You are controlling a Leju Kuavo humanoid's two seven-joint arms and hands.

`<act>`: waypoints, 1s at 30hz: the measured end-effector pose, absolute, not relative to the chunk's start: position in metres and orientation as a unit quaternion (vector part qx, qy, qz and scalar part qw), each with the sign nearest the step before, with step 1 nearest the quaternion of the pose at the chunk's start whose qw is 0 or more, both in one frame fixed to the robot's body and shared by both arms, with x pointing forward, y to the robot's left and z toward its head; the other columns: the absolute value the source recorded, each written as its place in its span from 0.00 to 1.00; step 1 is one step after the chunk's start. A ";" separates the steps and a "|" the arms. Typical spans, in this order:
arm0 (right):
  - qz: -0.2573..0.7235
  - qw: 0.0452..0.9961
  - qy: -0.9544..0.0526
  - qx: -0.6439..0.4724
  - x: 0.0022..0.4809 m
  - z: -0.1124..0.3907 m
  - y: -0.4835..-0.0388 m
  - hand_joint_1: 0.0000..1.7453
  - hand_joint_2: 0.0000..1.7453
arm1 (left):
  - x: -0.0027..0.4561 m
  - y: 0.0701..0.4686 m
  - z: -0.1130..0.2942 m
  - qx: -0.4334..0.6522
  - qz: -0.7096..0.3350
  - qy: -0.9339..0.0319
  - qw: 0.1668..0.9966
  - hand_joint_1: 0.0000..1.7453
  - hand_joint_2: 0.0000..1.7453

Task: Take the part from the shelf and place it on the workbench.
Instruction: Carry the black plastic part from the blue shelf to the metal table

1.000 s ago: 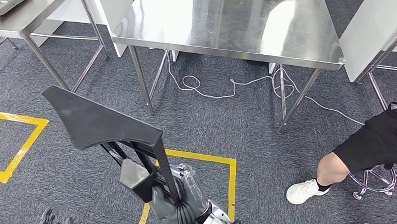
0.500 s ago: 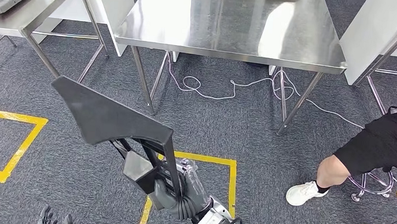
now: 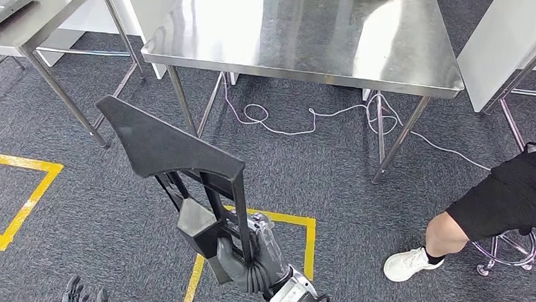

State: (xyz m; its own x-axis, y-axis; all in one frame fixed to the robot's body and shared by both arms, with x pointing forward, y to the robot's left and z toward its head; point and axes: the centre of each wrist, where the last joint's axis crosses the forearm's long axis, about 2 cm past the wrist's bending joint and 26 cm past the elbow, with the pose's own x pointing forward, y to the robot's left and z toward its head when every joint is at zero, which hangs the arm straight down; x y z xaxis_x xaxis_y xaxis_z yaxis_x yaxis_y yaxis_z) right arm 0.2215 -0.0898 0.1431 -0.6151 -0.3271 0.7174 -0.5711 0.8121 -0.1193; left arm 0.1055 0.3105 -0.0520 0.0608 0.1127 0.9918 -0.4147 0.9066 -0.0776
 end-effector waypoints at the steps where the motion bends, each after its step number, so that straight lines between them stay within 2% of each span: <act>1: 0.171 0.358 -0.882 0.254 0.221 0.143 -0.090 1.00 1.00 | 0.105 0.311 -0.052 0.115 0.183 -0.660 0.719 0.00 1.00; 30: 0.177 0.367 -0.881 0.243 0.216 0.132 -0.095 1.00 1.00 | 0.107 0.311 -0.052 0.105 0.175 -0.663 0.720 0.00 1.00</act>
State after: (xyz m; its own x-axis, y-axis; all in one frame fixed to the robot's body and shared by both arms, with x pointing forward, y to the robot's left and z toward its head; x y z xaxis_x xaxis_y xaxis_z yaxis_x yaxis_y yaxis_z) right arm 0.2161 -0.0948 0.1319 -0.6135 -0.2977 0.7314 -0.5569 0.8198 -0.1334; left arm 0.1074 0.3106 -0.0518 0.0584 0.1132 0.9919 -0.3920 0.9163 -0.0815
